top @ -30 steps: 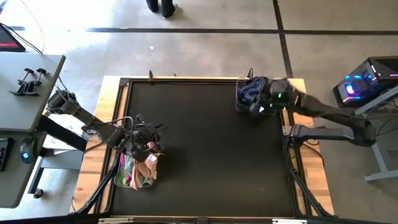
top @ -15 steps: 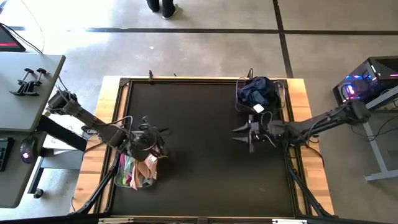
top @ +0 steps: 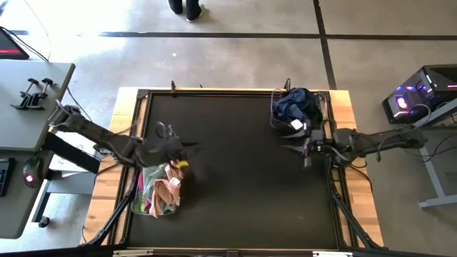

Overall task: Sort towels by color in basket
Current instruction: Return to Home Position

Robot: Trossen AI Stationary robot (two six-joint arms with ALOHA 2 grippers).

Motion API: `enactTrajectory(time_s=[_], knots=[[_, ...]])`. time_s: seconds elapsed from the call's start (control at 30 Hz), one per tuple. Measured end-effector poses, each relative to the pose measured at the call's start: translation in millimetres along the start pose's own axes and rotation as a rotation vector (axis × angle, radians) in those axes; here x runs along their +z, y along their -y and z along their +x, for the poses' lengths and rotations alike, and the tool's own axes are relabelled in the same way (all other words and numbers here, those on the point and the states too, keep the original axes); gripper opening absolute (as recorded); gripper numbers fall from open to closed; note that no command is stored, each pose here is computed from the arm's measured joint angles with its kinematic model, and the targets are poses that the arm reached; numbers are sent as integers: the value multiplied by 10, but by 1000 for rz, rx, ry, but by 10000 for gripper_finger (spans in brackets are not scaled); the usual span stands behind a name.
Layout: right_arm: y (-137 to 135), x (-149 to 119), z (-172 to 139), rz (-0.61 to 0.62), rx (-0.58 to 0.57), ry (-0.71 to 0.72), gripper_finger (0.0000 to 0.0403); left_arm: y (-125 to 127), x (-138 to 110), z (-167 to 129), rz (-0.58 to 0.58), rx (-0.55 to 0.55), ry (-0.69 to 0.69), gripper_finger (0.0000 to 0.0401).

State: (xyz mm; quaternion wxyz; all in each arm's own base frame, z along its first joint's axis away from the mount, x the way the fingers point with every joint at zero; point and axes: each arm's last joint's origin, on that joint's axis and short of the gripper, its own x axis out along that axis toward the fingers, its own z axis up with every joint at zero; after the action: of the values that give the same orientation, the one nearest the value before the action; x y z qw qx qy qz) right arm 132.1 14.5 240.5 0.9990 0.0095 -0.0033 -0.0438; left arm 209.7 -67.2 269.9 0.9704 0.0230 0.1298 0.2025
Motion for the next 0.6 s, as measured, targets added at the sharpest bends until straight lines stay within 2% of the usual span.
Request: enactTrajectory(time_s=[0.1,0.2,0.27,0.4,0.6], knots=[[29,4,-144,56,22,-9,144,-214,-17,-85,-55,-95,56,78],[43,-15,-219,108,42,-30,144,-443,-154,-142,-112,-198,80,78],[42,-20,-229,126,53,-36,144,-579,-234,-181,-157,-228,107,78],[26,-37,-214,124,94,-57,144,-782,-365,-263,-217,-234,159,78],[-24,-96,-226,114,268,-131,144,-968,-507,-432,-256,-201,259,78]])
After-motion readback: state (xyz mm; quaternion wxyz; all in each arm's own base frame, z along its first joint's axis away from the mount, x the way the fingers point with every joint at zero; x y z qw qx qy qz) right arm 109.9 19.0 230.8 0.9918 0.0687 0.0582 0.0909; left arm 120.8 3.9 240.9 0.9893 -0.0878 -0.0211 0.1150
